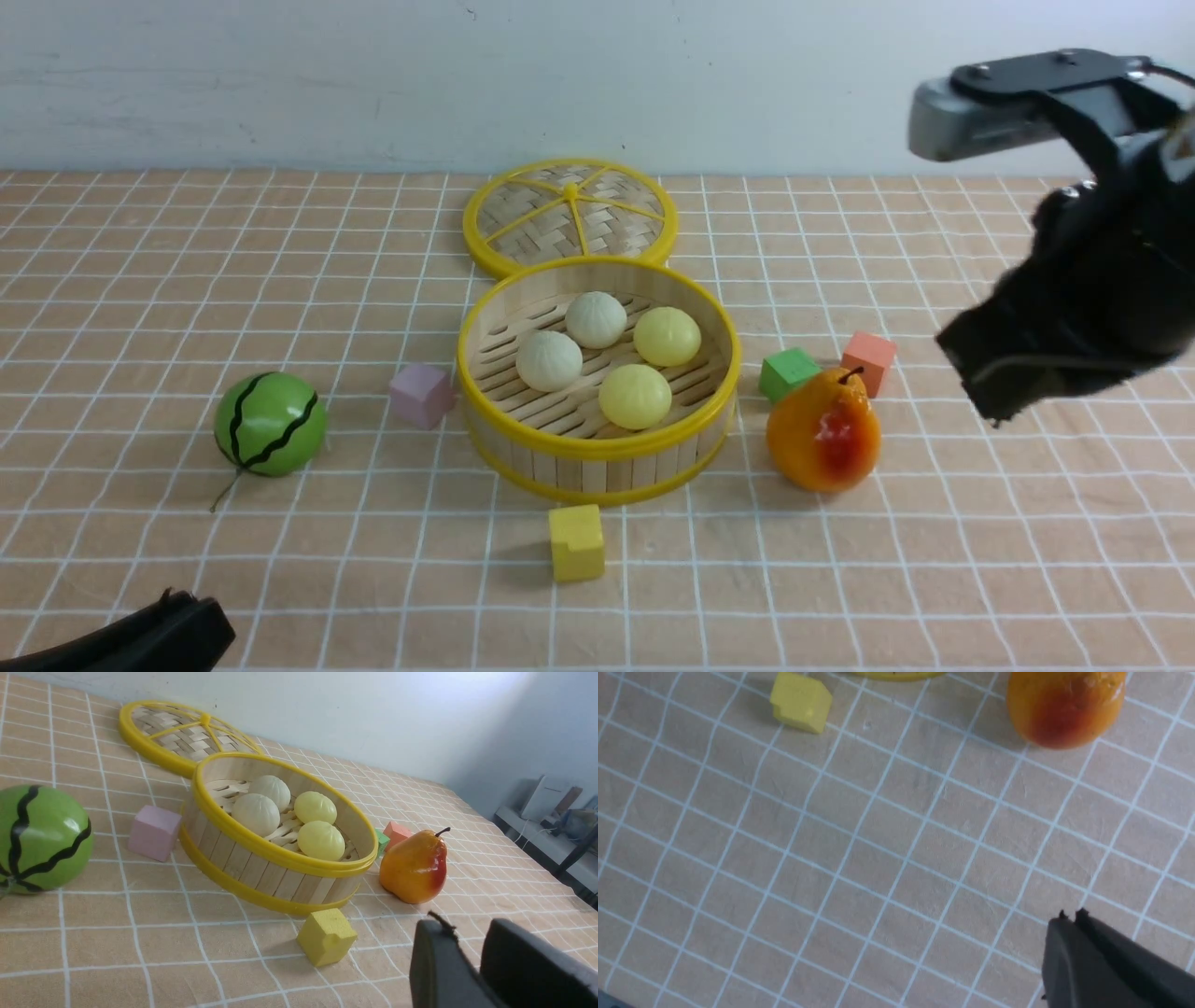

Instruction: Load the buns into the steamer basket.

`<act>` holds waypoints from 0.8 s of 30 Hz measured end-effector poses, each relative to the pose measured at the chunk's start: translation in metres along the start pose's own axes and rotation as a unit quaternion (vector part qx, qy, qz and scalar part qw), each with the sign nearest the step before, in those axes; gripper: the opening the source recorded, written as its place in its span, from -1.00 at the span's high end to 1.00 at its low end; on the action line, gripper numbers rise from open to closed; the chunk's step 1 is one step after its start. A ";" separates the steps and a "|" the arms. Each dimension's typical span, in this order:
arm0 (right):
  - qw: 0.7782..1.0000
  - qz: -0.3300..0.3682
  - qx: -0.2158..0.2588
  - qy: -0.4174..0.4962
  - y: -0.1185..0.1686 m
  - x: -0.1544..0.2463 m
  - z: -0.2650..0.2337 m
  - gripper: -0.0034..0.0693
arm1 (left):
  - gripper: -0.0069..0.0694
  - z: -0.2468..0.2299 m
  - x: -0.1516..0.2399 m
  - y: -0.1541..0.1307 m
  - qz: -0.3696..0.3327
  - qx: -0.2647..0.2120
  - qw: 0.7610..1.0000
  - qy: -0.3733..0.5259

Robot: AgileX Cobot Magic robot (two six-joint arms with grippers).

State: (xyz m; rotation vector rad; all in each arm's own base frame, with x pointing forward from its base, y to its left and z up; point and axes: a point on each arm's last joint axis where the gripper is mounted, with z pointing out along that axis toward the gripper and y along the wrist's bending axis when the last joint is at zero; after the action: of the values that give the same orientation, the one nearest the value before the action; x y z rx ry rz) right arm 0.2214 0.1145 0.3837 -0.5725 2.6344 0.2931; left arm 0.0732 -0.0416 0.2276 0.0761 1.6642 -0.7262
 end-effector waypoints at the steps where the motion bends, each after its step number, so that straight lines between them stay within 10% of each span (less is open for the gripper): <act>1: 1.000 -0.001 0.000 -0.007 0.001 0.006 -0.007 0.97 | 0.44 0.000 0.000 0.000 0.000 0.000 1.000 0.000; 15: 0.991 0.001 0.034 -0.126 -0.011 0.058 -0.065 0.96 | 0.41 0.000 0.000 0.000 0.000 0.000 1.000 0.000; 24: 0.900 0.096 0.140 -0.402 -0.039 0.208 0.011 0.96 | 0.39 0.000 0.000 0.000 0.000 0.000 1.000 0.000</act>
State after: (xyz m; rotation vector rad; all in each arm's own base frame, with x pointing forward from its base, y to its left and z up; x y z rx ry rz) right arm 0.0715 0.0107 0.2760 -0.0505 1.8676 0.1522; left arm 0.0732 -0.0416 0.2276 0.0761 1.6642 -0.7262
